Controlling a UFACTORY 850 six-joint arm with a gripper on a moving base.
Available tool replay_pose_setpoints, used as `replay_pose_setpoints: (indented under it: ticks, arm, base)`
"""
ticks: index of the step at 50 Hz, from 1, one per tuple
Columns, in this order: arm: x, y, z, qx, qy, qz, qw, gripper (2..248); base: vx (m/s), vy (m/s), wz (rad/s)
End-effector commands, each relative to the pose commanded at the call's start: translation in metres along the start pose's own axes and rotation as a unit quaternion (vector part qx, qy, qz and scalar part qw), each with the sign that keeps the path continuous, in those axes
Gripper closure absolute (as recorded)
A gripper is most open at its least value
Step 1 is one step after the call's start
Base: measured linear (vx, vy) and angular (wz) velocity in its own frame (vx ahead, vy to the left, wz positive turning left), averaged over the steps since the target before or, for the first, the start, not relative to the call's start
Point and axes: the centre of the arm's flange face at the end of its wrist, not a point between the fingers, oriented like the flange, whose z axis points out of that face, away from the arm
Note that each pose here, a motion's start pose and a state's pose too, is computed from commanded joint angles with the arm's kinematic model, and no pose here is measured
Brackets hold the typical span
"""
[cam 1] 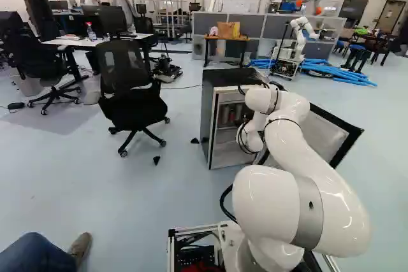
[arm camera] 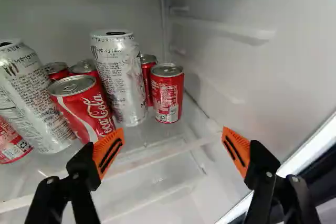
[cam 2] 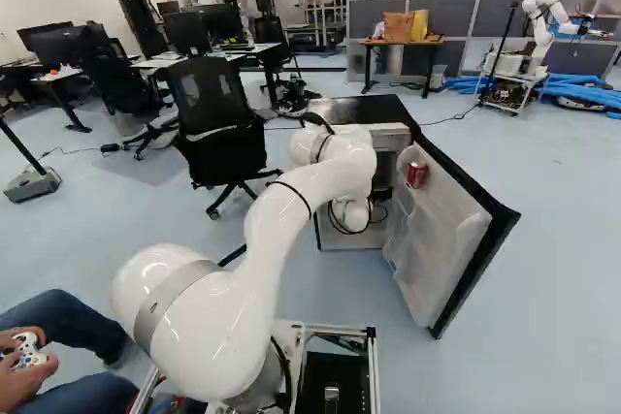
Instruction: Grab a drink from the fridge
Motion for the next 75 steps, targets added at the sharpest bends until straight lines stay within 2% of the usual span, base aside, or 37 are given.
replay_pose_setpoints:
  ticks: [18,32,33,37,38,43,44,48,49,53,54,58,59,64,65,75]
  arm:
    - [0.0021,-0.0005,0.0030,-0.001,0.017,0.000,0.9998,3]
    - [0.0022,-0.0005,0.0030,-0.001,0.018,0.000,0.9998,4]
    - [0.0022,-0.0005,0.0030,-0.001,0.018,0.000,0.9998,17]
    - [0.0022,-0.0005,0.0030,-0.001,0.018,0.000,0.9998,17]
    - [0.0022,-0.0005,0.0030,-0.001,0.018,0.000,0.9998,30]
    - [0.0022,-0.0005,0.0030,-0.001,0.018,0.000,0.9998,30]
    - [0.0022,-0.0005,0.0030,-0.001,0.018,0.000,0.9998,42]
    - [0.0022,-0.0005,0.0030,-0.001,0.018,0.000,0.9998,42]
    - [0.0022,-0.0005,0.0030,-0.001,0.018,0.000,0.9998,54]
    - [0.0022,-0.0005,0.0030,-0.001,0.018,0.000,0.9998,54]
    - [0.0022,-0.0005,0.0030,-0.001,0.018,0.000,0.9998,66]
    - [0.0022,-0.0005,0.0030,-0.001,0.018,0.000,0.9998,66]
    - [0.0022,-0.0005,0.0030,-0.001,0.018,0.000,0.9998,78]
    - [0.0022,-0.0005,0.0030,-0.001,0.018,0.000,0.9998,78]
    - [0.0022,-0.0005,0.0030,-0.001,0.018,0.000,0.9998,91]
    - [0.0022,-0.0005,0.0030,-0.001,0.018,0.000,0.9998,91]
  base:
    - [0.000,0.000,0.000]
    - [0.000,0.000,0.000]
    - [0.000,0.000,0.000]
    - [0.000,0.000,0.000]
    - [0.000,0.000,0.000]
    - [0.000,0.000,0.000]
    - [0.000,0.000,0.000]
    - [0.000,0.000,0.000]
    - [0.000,0.000,0.000]
    - [0.000,0.000,0.000]
    - [0.000,0.000,0.000]
    - [0.000,0.000,0.000]
    - [0.000,0.000,0.000]
    - [0.000,0.000,0.000]
    - [0.000,0.000,0.000]
    - [0.000,0.000,0.000]
